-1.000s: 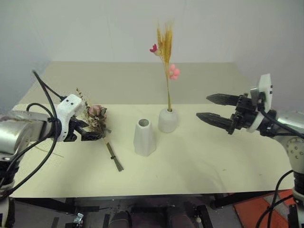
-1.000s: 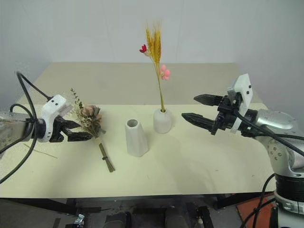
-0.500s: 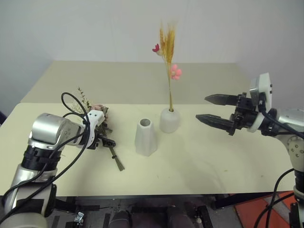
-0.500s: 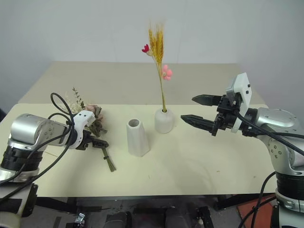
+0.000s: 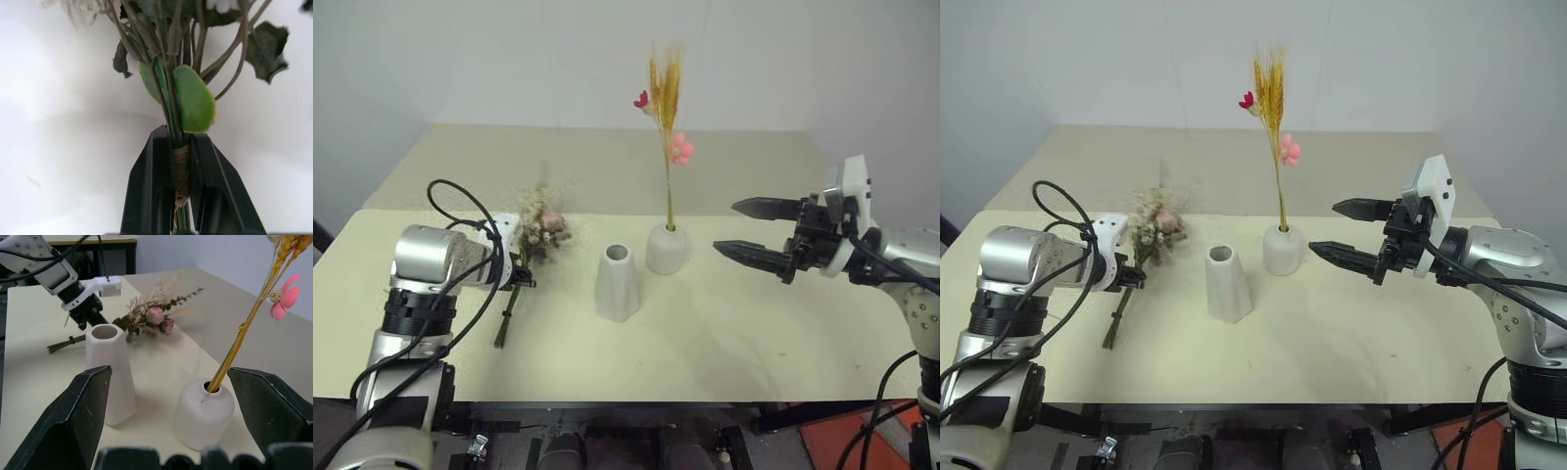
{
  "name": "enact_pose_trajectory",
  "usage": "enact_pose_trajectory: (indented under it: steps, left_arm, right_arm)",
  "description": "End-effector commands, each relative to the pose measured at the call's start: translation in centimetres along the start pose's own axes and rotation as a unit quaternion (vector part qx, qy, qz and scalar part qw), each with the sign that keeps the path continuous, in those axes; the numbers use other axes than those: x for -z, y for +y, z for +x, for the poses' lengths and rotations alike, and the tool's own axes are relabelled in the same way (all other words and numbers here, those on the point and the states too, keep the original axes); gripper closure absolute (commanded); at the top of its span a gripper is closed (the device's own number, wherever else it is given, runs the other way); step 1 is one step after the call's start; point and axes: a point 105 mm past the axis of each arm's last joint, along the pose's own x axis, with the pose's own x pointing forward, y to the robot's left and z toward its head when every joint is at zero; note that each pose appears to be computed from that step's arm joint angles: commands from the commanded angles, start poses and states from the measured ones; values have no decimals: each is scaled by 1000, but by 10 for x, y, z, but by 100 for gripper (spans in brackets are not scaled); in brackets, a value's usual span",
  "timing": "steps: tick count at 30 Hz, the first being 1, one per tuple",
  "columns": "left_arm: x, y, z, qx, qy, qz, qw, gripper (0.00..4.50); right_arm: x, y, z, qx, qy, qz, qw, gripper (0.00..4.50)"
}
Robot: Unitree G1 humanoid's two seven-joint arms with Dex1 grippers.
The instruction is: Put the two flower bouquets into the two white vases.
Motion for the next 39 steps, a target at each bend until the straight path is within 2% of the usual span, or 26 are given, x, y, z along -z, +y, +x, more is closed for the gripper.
enact_pose_trajectory:
  steps: [1, 3, 5, 7, 11, 14, 17, 22, 31, 39]
  left_arm:
    - [-60, 10, -41, -17, -233, 42, 971, 439]
    - [-86, 4, -68, 21, -355, 35, 934, 439]
    - [-107, -7, -97, 84, -442, 18, 893, 439]
    - [-120, -30, -129, 196, -508, 23, 838, 439]
    - [-116, -58, -160, 360, -537, 46, 762, 439]
    - [-114, -71, -168, 441, -530, 57, 722, 439]
    - [-116, -84, -168, 490, -517, 69, 698, 439]
    - [-125, -110, -156, 544, -490, 98, 674, 439]
    - [-126, -141, -137, 603, -457, 118, 643, 439]
    - [-117, -149, -125, 615, -430, 143, 646, 439]
  right_arm:
    - [-13, 1, -2, 7, -22, -30, 999, 0]
    - [-12, 0, -2, 8, -22, -29, 999, 0]
    - [-11, 0, -1, 9, -21, -30, 999, 0]
    - [-10, -1, -1, 11, -21, -32, 999, 0]
    - [-11, -3, 0, 17, -24, -36, 999, 0]
    - [-11, -2, 1, 17, -25, -38, 999, 0]
    - [-11, 0, -1, 19, -25, -38, 999, 0]
    - [-9, 2, -5, 26, -21, -38, 999, 0]
    - [-9, 5, -11, 46, -14, -43, 998, 0]
    - [-8, 9, -16, 61, -14, -38, 997, 0]
